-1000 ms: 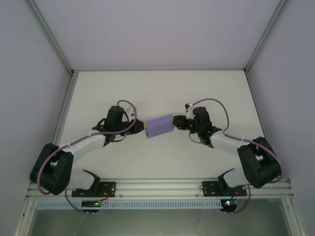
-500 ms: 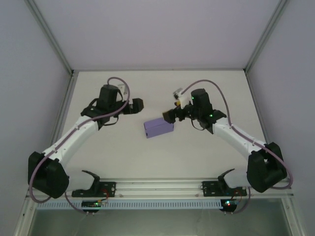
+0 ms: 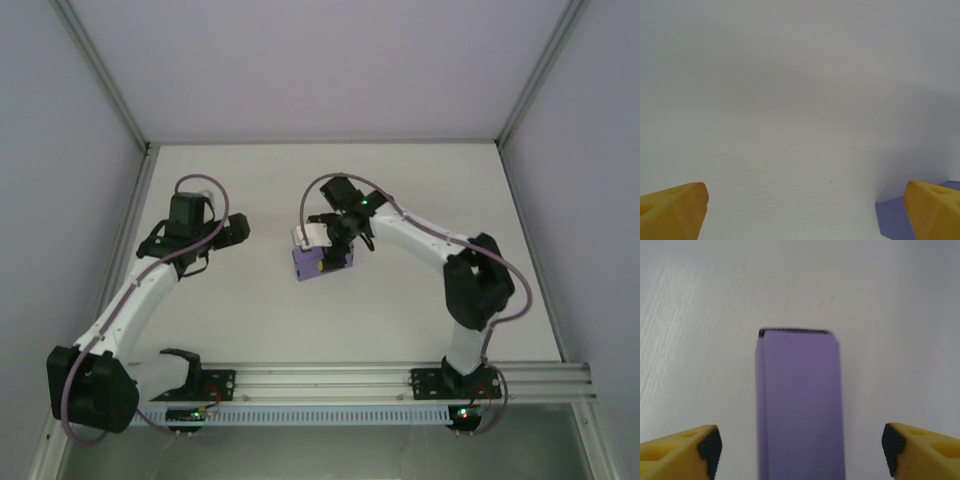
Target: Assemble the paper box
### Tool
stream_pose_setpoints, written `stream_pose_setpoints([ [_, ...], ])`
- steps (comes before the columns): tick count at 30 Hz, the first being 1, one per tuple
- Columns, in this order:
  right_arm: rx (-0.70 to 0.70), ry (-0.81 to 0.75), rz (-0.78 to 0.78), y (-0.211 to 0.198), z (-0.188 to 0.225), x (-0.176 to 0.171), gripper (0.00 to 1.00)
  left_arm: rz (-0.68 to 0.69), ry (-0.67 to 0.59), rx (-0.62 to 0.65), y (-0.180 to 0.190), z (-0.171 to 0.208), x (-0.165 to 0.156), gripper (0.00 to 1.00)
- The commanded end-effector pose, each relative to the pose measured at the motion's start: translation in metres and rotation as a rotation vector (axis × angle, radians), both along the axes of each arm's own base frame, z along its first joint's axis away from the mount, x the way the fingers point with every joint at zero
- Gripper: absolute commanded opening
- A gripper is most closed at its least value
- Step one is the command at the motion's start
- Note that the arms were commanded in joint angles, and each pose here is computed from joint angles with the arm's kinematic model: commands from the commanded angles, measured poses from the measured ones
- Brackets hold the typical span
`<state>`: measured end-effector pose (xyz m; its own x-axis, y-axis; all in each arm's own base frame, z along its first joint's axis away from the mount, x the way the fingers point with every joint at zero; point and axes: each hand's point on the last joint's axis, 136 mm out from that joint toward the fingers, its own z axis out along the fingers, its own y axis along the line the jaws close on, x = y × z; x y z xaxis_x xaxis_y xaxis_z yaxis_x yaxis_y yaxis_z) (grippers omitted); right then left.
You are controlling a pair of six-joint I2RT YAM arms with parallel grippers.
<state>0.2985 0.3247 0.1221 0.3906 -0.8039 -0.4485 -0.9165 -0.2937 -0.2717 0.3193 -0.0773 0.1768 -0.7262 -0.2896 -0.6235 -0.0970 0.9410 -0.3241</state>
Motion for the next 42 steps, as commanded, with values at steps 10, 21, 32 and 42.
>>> stream_pose_setpoints([
  [10,-0.226,-0.249,-0.151,-0.019,-0.035,0.043,0.35,0.037,0.028,-0.007,0.008,-0.007,-0.008,1.0],
  [21,-0.204,-0.718,-0.367,-0.027,-0.027,0.124,0.44,0.052,0.005,-0.009,0.01,-0.005,-0.003,1.0],
  [32,-0.124,-0.428,-0.362,-0.035,-0.021,0.029,0.98,0.067,-0.042,0.028,0.016,0.001,0.005,1.0],
  [42,0.324,-0.228,-0.953,-0.111,0.069,0.025,0.98,0.26,-0.204,0.357,0.078,0.006,0.021,1.0],
])
